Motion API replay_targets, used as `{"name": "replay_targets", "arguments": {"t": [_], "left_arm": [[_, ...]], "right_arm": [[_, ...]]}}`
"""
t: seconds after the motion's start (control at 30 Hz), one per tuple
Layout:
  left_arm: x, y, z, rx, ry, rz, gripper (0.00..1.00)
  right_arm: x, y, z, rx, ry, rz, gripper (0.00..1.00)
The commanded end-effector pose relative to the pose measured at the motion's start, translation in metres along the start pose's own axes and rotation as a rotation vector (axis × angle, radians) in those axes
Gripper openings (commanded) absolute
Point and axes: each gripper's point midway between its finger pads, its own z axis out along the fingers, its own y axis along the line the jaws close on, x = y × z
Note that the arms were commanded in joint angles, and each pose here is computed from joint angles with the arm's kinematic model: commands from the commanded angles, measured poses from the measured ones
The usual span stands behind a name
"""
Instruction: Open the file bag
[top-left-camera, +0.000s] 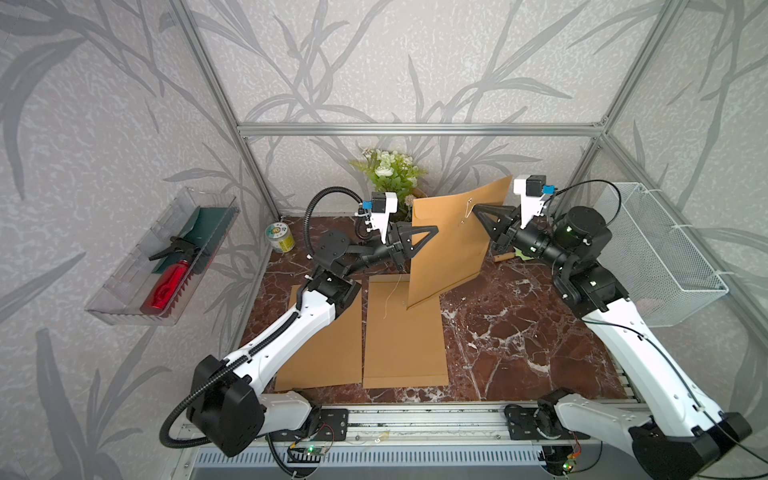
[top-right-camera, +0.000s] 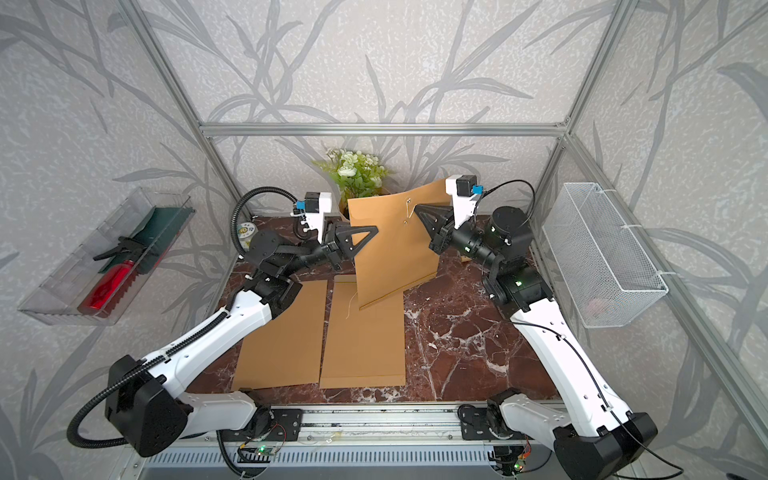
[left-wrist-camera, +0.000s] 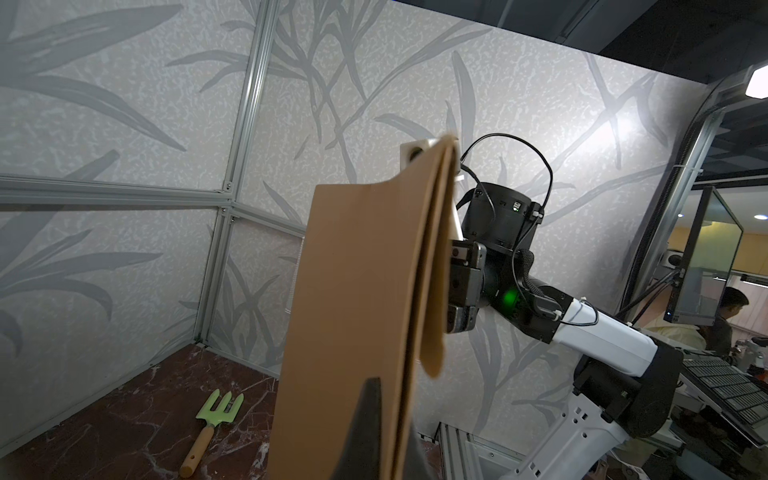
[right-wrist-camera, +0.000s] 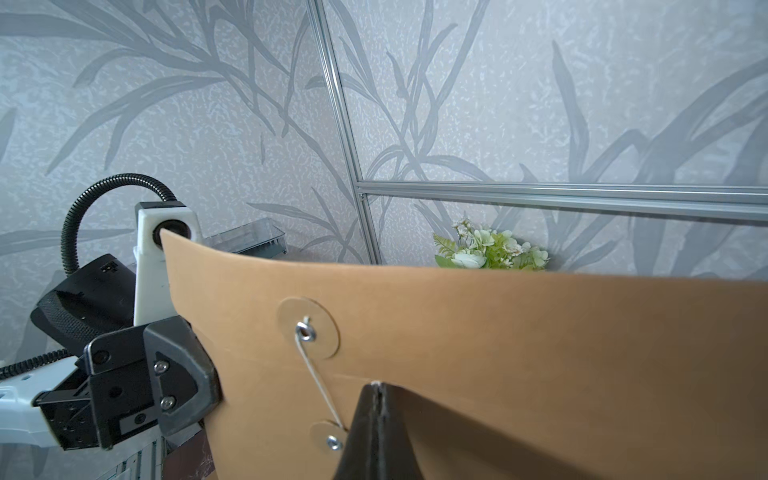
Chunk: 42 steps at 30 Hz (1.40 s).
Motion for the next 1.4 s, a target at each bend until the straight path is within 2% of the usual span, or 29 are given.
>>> {"name": "replay_targets", "arguments": {"t": [0.0, 0.23, 1.23, 1.37], "left_arm": [[-0.009, -0.005, -0.004, -0.001, -0.027, 0.029, 0.0], [-0.012, 0.002, -0.005, -0.043, -0.04, 0.02, 0.0], [-0.009, 0.006, 0.0, -0.008, -0.064, -0.036, 0.0], [-0.011, 0.007, 0.0, -0.009, -0.076, -0.037, 0.0]], "right_arm": [[-0.022, 0.018, -0.011, -0.042, -0.051, -0.03, 0.0], [-0.022, 0.026, -0.011, -0.089, -0.047, -0.017, 0.0], [-0.02, 0.056, 0.019, -0.265, -0.014, 0.043, 0.0], [-0.02, 0.057, 0.019, -0.254, -0.014, 0.036, 0.0]]}}
